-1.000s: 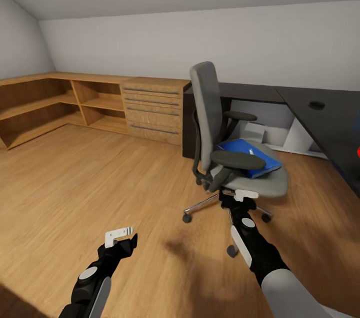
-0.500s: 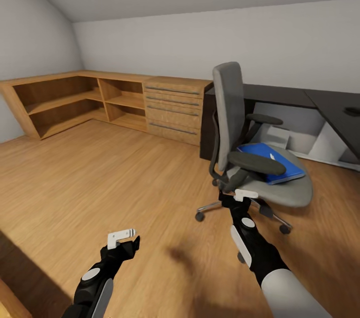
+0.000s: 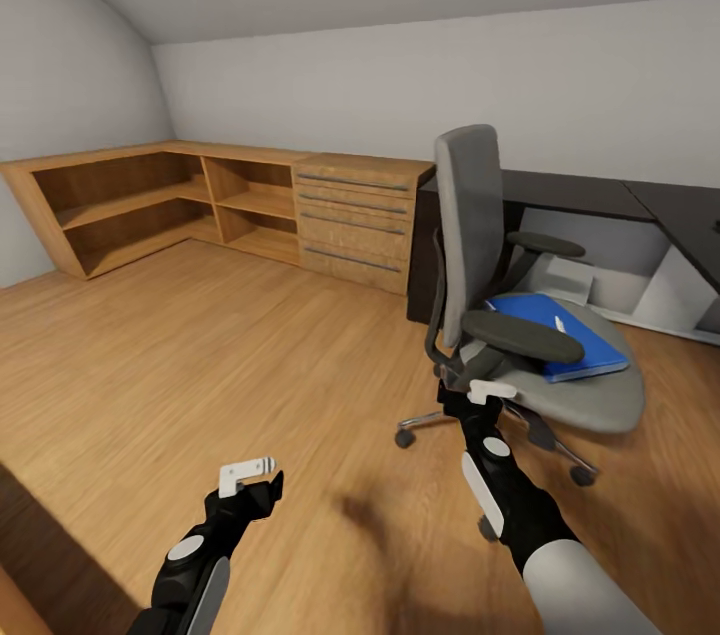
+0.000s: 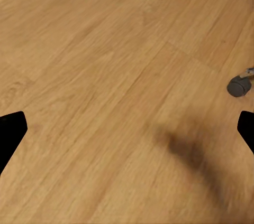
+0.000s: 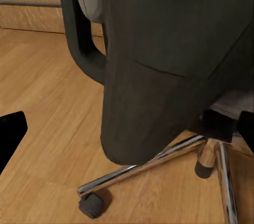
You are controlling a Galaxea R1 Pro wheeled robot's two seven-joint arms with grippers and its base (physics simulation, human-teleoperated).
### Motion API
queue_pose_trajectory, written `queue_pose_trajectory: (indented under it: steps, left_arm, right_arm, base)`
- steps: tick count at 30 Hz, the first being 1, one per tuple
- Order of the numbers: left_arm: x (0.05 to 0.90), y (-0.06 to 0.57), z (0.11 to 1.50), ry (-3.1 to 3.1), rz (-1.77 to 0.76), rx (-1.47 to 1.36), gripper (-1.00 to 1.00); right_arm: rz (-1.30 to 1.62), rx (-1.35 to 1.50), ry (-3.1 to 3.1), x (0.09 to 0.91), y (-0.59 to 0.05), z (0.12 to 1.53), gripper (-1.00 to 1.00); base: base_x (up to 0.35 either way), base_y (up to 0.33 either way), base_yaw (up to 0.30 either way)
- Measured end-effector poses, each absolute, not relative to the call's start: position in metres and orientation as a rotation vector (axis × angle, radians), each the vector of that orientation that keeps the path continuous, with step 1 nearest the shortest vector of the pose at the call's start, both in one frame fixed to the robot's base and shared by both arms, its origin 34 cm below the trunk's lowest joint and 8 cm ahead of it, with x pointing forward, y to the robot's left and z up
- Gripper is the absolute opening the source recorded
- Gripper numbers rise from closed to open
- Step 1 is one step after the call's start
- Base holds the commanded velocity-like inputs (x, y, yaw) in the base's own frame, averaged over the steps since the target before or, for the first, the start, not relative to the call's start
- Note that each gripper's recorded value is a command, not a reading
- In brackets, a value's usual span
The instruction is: In the bedroom, organize the workspace by keeping the computer under the desk, ensuring the monitor is on the desk, placing the keyboard on the desk next to the monitor, placing the mouse on the desk next to the keyboard, moving the folder from the swivel chair onto the desk next to the mouse, stacking the notebook on top of the folder with the pen on top of the notebook, and positioning the swivel chair next to the desk.
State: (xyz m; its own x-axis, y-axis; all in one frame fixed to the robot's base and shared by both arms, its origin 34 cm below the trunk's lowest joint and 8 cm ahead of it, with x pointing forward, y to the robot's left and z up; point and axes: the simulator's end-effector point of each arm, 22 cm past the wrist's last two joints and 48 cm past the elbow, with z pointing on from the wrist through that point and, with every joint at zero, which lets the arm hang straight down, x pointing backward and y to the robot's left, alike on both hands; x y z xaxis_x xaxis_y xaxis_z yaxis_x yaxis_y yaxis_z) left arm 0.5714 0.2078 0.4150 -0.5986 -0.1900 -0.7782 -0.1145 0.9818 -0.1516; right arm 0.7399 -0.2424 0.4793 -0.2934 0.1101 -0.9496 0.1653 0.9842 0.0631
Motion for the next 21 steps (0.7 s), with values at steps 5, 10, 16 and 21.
queue_pose_trajectory:
  steps: [5, 10, 16, 21]
  left_arm:
    - [0.5712, 0.2076, 0.4149, 2.220, -0.108, -0.212, 1.00]
    - [0.5711, 0.2083, 0.4144, 2.221, -0.104, -0.214, 1.00]
    - [0.5708, 0.2085, 0.4130, 2.224, -0.102, -0.214, 1.00]
    - [0.5705, 0.2083, 0.4126, 2.225, -0.103, -0.214, 1.00]
  right_arm:
    - [-0.056, 0.198, 1.874, 0.7394, -0.2424, 0.4786, 1.00]
    - [-0.057, 0.197, 1.876, 0.7392, -0.2424, 0.4775, 1.00]
    - [-0.057, 0.197, 1.877, 0.7392, -0.2423, 0.4769, 1.00]
    - [-0.056, 0.197, 1.877, 0.7393, -0.2420, 0.4768, 1.00]
  base:
    - [0.214, 0.140, 0.000]
    - [0.051, 0.037, 0.000]
    - [-0.205, 0.002, 0.000]
    - [-0.319, 0.000, 0.000]
